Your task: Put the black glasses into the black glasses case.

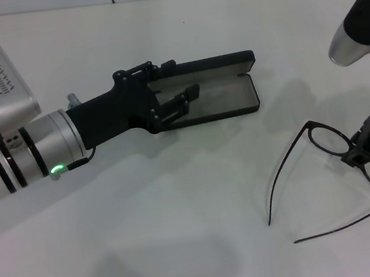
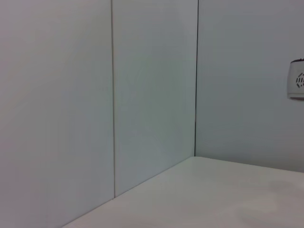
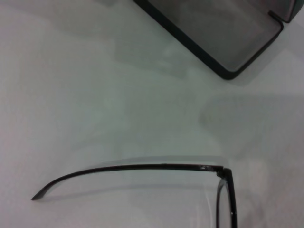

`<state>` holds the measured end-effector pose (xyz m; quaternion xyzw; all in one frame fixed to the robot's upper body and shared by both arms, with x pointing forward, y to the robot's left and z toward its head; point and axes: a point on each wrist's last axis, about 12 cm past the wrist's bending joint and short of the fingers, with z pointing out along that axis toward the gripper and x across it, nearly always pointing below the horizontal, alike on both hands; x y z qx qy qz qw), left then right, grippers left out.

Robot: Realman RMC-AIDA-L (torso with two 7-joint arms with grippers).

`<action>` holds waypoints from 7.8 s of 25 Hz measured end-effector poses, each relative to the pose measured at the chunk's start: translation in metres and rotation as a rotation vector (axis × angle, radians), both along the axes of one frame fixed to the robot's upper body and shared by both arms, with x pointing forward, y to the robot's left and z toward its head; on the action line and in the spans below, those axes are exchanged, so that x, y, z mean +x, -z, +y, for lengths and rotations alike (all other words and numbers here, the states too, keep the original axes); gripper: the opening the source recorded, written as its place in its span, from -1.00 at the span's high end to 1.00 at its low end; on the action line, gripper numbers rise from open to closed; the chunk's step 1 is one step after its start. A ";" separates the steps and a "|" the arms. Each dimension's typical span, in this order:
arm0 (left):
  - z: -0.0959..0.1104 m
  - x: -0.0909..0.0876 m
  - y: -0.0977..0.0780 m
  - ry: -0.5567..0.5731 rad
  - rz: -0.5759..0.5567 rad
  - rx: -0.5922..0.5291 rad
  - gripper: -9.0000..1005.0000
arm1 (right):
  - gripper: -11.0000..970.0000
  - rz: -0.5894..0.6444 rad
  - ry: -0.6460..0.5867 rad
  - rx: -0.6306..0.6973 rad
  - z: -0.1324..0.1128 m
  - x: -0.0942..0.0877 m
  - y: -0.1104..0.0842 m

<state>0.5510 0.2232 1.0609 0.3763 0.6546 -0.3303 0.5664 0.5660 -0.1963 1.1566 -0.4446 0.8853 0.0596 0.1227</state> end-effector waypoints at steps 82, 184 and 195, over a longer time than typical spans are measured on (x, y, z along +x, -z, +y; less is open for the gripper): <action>-0.060 -0.008 -0.037 0.354 -0.006 -0.233 -0.16 | 0.83 0.033 -0.054 1.011 -0.080 -0.023 0.044; -0.084 -0.007 -0.039 0.510 -0.020 -0.107 -0.15 | 0.85 -0.458 0.225 1.460 -0.080 0.009 0.028; -0.084 0.000 -0.038 0.469 -0.019 -0.088 -0.15 | 0.86 -0.397 0.216 1.327 -0.064 0.015 0.045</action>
